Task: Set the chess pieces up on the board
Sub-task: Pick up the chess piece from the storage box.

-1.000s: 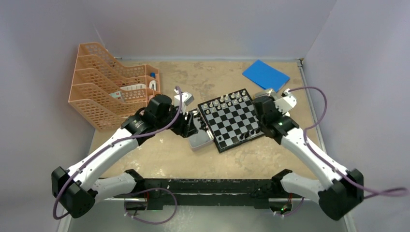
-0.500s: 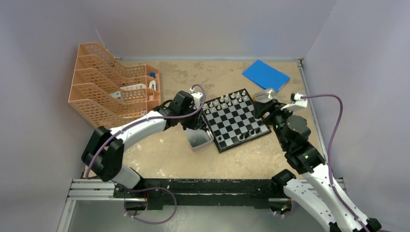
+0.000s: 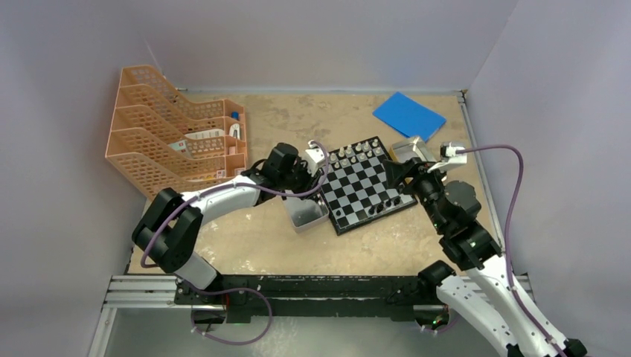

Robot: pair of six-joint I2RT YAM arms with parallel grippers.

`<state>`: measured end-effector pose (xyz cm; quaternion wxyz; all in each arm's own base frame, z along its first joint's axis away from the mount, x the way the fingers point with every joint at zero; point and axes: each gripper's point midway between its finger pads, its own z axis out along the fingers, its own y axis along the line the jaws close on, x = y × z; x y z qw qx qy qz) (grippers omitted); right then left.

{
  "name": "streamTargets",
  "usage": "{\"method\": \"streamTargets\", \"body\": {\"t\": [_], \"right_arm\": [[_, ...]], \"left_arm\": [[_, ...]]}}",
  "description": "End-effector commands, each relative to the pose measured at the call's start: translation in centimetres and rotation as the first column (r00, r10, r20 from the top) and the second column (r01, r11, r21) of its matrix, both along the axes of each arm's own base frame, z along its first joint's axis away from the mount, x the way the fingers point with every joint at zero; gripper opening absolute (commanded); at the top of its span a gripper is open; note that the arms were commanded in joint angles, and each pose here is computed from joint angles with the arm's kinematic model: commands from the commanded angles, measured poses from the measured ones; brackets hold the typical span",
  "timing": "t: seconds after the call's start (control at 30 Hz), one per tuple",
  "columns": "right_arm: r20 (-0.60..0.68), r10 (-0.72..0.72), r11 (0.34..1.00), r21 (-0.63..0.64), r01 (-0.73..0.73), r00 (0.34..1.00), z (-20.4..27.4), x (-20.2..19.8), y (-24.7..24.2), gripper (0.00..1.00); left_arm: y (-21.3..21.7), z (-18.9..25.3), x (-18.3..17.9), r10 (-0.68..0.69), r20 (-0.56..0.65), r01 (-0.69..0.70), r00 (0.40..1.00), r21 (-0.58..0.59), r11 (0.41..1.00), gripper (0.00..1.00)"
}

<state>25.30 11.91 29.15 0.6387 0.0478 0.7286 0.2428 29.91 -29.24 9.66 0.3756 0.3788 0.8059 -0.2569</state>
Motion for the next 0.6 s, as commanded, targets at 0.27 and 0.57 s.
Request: {"method": "streamTargets", "body": {"t": [0.27, 0.57], "right_arm": [[0.132, 0.048, 0.998, 0.023, -0.051, 0.990, 3.8, -0.9, 0.3, 0.71], [0.150, 0.047, 0.998, 0.022, -0.051, 0.988, 4.0, -1.5, -0.1, 0.72]], "left_arm": [[-0.2, -2.1, -1.0, -0.274, 0.086, 0.269, 0.958, 0.065, 0.961, 0.28], [-0.4, -3.0, -1.8, -0.366, 0.147, 0.360, 0.919, 0.067, 0.931, 0.28]]}}
